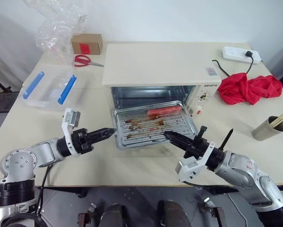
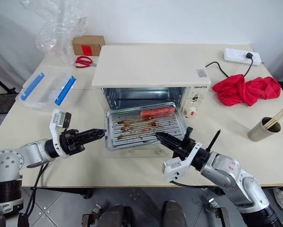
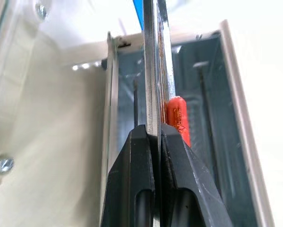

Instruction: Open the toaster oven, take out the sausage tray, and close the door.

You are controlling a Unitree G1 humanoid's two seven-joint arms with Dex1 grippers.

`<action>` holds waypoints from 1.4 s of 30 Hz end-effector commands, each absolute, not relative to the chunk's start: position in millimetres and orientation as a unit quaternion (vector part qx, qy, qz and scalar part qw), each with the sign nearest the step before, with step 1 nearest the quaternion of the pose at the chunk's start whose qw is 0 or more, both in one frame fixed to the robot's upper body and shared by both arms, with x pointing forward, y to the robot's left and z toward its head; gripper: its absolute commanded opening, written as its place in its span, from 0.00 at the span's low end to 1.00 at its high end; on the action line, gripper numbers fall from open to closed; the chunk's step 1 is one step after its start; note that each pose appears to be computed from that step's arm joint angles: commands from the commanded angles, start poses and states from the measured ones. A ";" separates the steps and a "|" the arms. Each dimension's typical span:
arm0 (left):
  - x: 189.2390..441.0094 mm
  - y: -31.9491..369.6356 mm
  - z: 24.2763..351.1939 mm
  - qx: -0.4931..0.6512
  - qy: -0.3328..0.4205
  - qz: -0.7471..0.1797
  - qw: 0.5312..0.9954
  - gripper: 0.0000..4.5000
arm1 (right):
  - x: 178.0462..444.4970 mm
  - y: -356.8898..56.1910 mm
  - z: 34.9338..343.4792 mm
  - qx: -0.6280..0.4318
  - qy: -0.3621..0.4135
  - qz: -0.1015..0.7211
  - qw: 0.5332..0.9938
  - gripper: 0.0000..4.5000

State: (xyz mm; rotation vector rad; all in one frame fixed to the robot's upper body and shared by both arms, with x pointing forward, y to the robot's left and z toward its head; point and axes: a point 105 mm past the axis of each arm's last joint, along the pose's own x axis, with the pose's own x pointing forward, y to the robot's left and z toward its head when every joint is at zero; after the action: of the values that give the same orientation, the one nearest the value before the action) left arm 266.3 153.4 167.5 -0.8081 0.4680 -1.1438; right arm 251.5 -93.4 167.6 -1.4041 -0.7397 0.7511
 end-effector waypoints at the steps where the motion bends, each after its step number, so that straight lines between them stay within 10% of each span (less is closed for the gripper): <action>1: 264.5 151.3 172.9 -0.406 0.213 -0.524 0.718 0.67 | 242.6 -84.5 173.2 -0.604 -0.349 0.354 0.622 0.00; 14: 251.7 131.3 162.1 -0.462 0.260 -0.510 0.677 0.01 | 247.6 -80.9 175.1 -0.605 -0.354 0.382 0.603 0.00; 20: 246.3 126.1 162.7 -0.478 0.263 -0.505 0.668 0.01 | 248.0 -80.5 174.4 -0.586 -0.344 0.396 0.618 0.00; 30: 243.0 130.2 159.7 -0.504 0.247 -0.501 0.659 0.00 | 238.6 -94.5 173.6 -0.524 -0.298 0.452 0.657 0.71; 42: 194.7 188.2 131.1 -0.573 0.221 -0.414 0.672 0.00 | 261.3 -176.5 172.7 -0.475 -0.215 0.396 0.756 0.71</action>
State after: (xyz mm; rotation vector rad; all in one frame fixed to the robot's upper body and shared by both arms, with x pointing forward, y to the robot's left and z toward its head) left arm 198.5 188.8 114.8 -1.2879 0.5802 -0.8724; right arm 260.1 -167.6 164.5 -1.0467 -0.4528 0.8951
